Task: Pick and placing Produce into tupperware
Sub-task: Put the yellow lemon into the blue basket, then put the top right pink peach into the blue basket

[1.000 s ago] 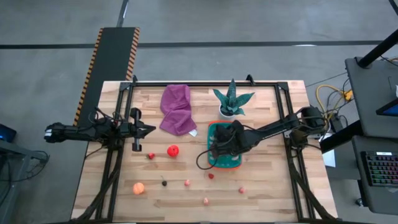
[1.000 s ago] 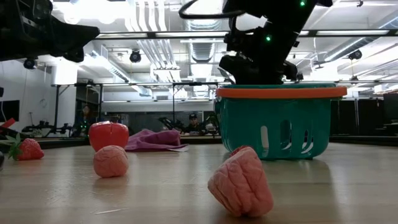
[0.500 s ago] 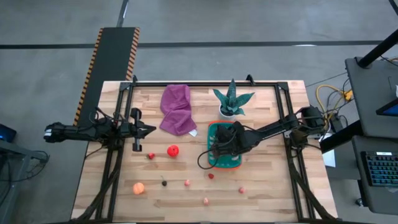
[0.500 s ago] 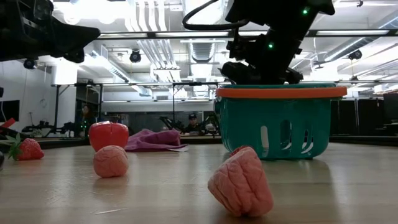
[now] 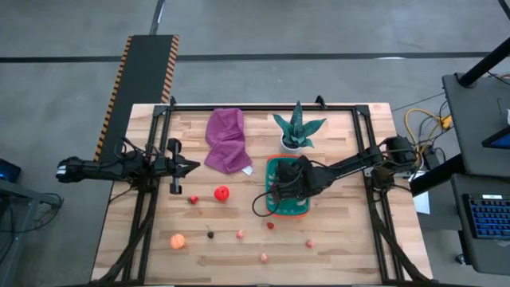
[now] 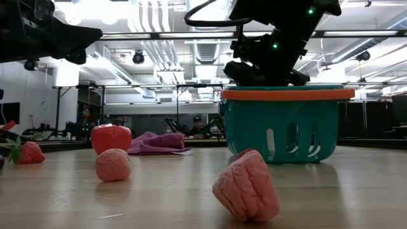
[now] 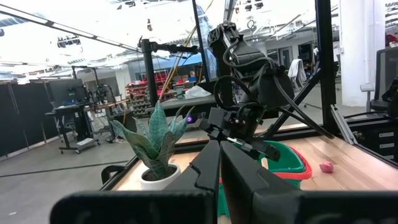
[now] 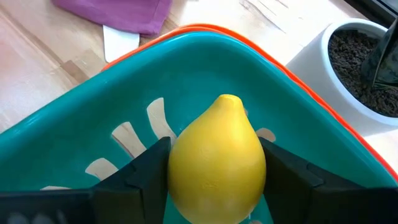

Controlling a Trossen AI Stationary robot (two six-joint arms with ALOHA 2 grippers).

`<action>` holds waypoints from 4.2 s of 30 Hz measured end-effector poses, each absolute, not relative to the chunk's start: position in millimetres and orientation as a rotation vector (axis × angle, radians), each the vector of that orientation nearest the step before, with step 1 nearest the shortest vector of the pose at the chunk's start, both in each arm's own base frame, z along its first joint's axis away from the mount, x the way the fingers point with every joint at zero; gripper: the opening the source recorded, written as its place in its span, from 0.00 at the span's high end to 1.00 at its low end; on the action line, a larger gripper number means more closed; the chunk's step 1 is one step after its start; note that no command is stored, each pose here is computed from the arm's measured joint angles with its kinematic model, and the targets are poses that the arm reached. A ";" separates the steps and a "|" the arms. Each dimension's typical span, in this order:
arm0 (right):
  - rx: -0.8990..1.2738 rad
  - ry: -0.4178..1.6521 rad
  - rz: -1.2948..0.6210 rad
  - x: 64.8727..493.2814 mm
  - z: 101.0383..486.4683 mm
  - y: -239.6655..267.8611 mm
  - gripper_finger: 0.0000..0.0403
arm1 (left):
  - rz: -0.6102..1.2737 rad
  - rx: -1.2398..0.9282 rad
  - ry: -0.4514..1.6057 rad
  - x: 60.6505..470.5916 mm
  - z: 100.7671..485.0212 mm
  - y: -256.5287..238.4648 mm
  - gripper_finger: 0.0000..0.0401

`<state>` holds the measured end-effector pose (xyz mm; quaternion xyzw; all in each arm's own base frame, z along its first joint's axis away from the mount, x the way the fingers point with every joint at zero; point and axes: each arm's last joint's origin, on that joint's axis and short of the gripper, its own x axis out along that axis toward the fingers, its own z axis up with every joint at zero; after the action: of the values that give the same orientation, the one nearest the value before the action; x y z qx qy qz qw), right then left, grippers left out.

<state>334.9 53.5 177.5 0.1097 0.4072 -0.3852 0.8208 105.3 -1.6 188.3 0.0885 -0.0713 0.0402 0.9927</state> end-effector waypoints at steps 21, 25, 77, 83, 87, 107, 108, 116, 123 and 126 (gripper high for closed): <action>0.262 0.840 -0.818 337.2 178.5 53.6 0.51 | 0.081 0.177 -0.144 105.2 188.3 -1.6 1.00; 0.287 0.825 -0.826 337.9 178.7 53.7 0.49 | 0.081 0.177 -0.144 105.2 188.3 -1.6 1.00; 0.148 0.718 -0.230 292.7 296.8 101.3 0.42 | 0.080 0.178 -0.140 105.3 188.1 -1.6 1.00; 0.170 0.743 0.027 270.1 310.5 130.4 0.42 | 0.080 0.178 -0.138 105.5 187.9 -1.6 1.00; 0.175 0.772 0.166 258.1 312.9 151.1 0.41 | 0.080 0.178 -0.138 105.5 187.9 -1.6 1.00; 0.350 1.012 0.109 225.7 280.2 206.1 0.42 | 0.079 0.179 -0.129 106.3 187.2 -1.7 1.00; 0.348 1.029 0.097 225.9 276.0 208.6 0.42 | 0.079 0.179 -0.129 106.3 187.2 -1.7 1.00; 0.326 1.131 0.017 232.3 239.1 228.4 0.43 | 0.079 0.179 -0.128 106.4 187.1 -1.6 1.00; 0.259 1.212 -0.039 239.5 204.8 238.7 0.43 | 0.079 0.178 -0.126 106.4 187.0 -1.6 1.00; 0.235 1.234 -0.061 242.1 193.3 240.8 0.43 | 0.079 0.178 -0.126 106.4 187.0 -1.6 1.00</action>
<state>242.1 240.8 193.3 0.1098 0.5772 -0.0284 0.8087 106.4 -1.6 187.0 0.0890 -0.0629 0.0394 0.9933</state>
